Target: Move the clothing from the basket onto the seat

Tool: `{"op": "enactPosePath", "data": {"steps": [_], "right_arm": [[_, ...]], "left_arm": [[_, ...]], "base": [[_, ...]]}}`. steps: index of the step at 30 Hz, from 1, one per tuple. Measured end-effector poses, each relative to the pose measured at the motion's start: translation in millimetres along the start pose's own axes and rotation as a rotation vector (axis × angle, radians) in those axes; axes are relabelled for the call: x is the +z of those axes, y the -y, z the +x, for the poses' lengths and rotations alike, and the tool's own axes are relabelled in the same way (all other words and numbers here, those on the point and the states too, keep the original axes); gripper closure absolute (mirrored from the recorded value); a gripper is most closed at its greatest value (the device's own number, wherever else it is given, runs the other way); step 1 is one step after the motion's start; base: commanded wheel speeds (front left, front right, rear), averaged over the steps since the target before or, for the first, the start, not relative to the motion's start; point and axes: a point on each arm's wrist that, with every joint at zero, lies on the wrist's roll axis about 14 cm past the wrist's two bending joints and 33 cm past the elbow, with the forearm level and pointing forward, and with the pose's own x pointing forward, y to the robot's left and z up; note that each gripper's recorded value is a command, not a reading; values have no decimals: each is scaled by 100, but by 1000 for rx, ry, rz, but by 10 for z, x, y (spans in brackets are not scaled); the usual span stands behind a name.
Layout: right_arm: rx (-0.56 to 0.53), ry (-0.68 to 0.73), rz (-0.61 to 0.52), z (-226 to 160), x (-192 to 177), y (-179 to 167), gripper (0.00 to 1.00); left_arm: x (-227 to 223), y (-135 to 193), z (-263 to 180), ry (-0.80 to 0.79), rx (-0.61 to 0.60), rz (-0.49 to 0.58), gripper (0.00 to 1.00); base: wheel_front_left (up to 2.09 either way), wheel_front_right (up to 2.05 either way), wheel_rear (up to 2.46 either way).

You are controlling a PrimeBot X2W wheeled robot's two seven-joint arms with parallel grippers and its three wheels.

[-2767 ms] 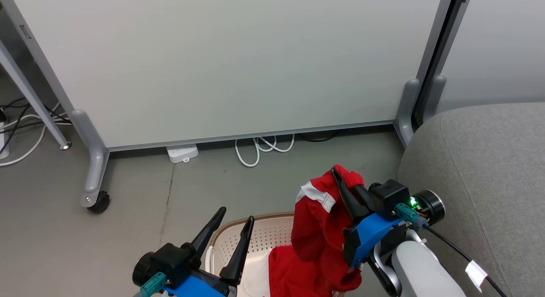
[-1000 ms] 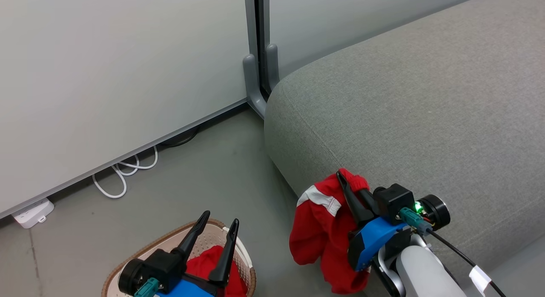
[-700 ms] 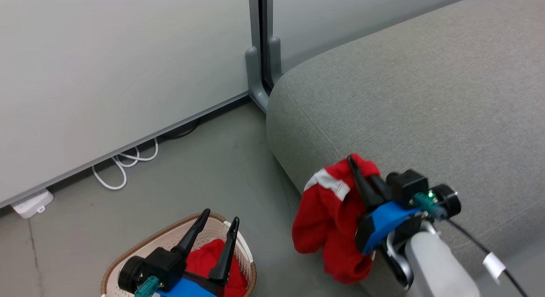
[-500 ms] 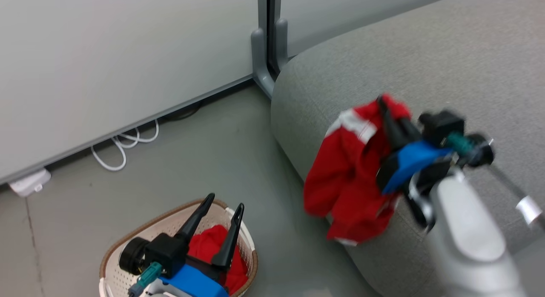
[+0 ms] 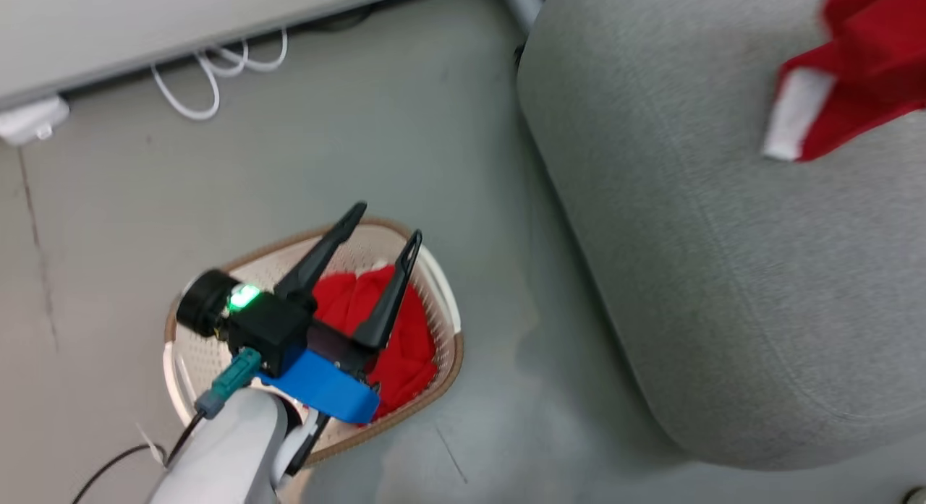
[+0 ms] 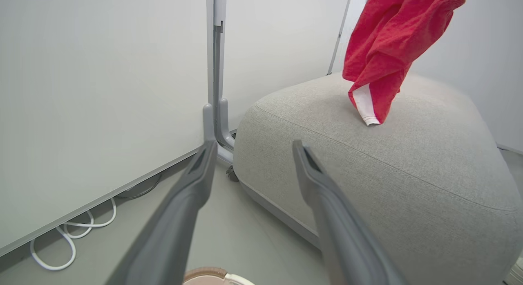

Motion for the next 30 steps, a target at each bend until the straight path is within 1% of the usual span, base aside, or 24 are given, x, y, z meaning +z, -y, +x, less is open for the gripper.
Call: {"op": "enactPosePath", "data": {"steps": [2,4,7,9,13,15,16,18,20,28,29,30], "right_arm": [[-44,6,-18,132,-52,103,100],[-69,-22,-30,236,-230,127,100],[-69,-108,-11,335,-726,-22,100],[-61,-170,-7,334,-1112,-149,100],[-71,-333,9,108,-1991,-338,100],[-53,-409,-11,-32,-2328,-455,100],[-47,-426,-13,-83,-2427,-491,100],[-40,-445,-17,-148,-2525,-518,100],[-40,-446,-25,-198,-2544,-489,100],[-33,-443,-51,-326,-2484,-399,100],[-29,-435,-57,-325,-2453,-396,66],[-24,-430,-63,-327,-2423,-393,0]], "left_arm": [[-48,-120,36,6,11,-3,0],[-111,-247,50,7,29,-5,0],[-226,-434,42,3,63,-12,0],[-351,-517,13,-15,74,-13,0],[-652,-611,-81,-78,78,-16,0],[-747,-650,-120,-99,83,-20,0],[-763,-666,-134,-104,87,-20,0],[-745,-685,-146,-102,94,-18,0],[-697,-676,-143,-94,96,-18,0],[-477,-575,-135,-59,101,-24,0],[-454,-566,-139,-57,102,-24,0],[-430,-557,-145,-55,104,-23,0]], "base": [[0,0,0],[0,0,0],[0,0,0],[0,0,0],[0,0,0],[0,0,0],[0,0,0],[0,0,0],[0,0,0],[0,0,0],[0,0,0],[0,0,0]]}}
